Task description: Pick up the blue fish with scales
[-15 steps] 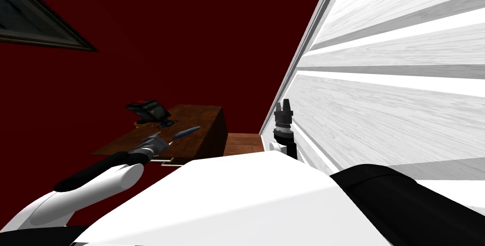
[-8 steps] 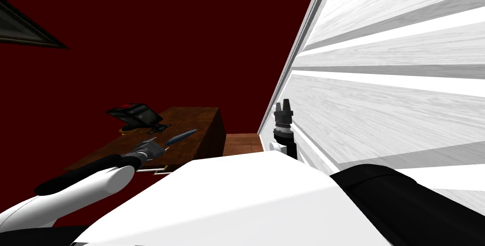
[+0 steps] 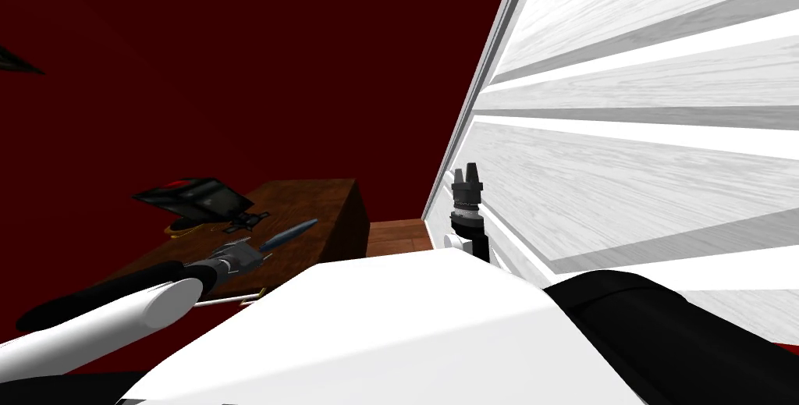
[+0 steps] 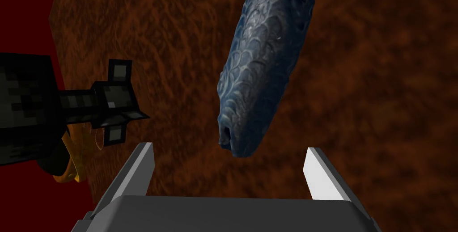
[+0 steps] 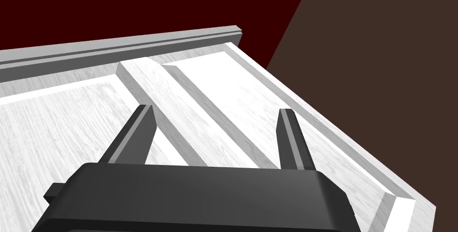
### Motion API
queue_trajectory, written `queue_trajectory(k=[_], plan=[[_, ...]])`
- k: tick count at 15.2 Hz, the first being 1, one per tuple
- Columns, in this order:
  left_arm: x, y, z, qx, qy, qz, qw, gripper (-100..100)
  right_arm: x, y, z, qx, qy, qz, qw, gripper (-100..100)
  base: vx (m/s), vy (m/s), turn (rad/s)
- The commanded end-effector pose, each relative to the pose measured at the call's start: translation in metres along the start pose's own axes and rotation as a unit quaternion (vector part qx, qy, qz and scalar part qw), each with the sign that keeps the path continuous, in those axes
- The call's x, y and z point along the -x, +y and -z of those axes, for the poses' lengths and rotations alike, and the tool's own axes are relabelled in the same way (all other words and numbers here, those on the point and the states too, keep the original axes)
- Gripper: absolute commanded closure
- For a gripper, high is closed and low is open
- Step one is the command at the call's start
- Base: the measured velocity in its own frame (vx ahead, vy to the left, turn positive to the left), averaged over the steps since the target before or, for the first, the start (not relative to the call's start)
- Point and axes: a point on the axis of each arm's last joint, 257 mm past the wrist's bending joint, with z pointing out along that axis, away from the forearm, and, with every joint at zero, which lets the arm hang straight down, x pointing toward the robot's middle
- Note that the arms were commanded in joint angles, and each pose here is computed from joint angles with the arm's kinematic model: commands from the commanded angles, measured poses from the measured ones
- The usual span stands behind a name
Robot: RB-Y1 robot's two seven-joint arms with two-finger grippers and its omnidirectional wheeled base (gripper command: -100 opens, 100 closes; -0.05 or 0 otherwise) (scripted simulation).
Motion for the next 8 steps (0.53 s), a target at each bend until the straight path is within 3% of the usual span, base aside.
queue_trajectory(k=[1, 8], plan=[[0.010, 0.005, 0.004, 0.019, -0.010, 0.016, 0.9997, -100, 0.000, 0.000, 0.000, 0.000, 0.000, 0.000, 1.0000, 0, 0.028, 0.020, -0.151], [0.031, 0.024, 0.011, 0.069, -0.036, 0.041, 0.9961, -100, 0.000, 0.000, 0.000, 0.000, 0.000, 0.000, 1.0000, 0, 0.025, 0.019, -0.107]])
